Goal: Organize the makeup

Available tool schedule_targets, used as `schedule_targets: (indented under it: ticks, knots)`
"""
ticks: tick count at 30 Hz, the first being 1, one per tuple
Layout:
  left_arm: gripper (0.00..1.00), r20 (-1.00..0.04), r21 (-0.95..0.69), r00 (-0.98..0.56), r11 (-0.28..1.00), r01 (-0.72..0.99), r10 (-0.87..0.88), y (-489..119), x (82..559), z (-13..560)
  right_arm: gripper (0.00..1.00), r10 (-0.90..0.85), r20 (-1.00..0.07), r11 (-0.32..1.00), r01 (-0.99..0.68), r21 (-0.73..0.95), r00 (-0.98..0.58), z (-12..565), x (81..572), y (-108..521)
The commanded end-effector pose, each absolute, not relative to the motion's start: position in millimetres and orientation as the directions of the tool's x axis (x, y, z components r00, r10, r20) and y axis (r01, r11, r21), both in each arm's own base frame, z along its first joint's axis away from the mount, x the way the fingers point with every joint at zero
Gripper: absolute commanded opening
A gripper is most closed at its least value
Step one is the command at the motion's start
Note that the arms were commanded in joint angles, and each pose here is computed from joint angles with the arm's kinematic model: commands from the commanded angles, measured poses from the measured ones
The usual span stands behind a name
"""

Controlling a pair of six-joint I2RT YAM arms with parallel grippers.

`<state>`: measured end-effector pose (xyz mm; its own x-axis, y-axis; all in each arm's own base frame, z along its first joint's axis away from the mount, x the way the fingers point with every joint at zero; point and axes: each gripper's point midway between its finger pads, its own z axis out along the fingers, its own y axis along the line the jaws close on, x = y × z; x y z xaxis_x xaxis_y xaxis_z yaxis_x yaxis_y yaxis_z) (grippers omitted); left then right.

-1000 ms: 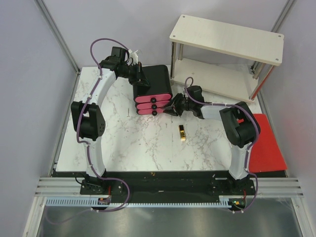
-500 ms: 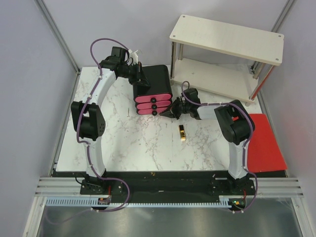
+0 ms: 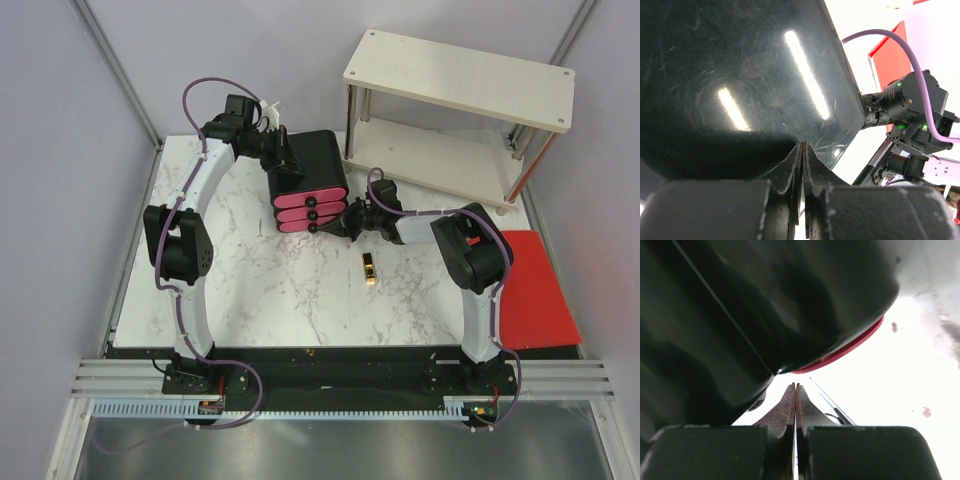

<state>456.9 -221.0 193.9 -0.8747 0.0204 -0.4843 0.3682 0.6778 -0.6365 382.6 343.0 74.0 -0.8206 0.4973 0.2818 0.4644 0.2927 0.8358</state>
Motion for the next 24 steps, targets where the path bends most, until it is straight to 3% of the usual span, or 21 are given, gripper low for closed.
schedule_targets:
  ticks: [1,16,24]
  knots:
    - [0.09,-0.142,-0.453,-0.984,0.876,0.165,0.112,-171.5,409.0,68.7,0.0,0.453,0.19,0.178,0.297,0.938,-0.871,134.7,403.6,377.3]
    - [0.09,-0.144,-0.446,-0.983,0.879,0.167,0.114,-168.9,408.9,68.2,0.0,0.52,0.202,0.119,0.305,0.945,-0.83,147.0,422.1,379.2]
    - [0.09,-0.141,-0.446,-0.984,0.88,0.163,0.111,-167.5,408.6,67.0,0.0,0.571,0.148,0.138,0.272,0.952,-0.807,162.3,429.0,372.8]
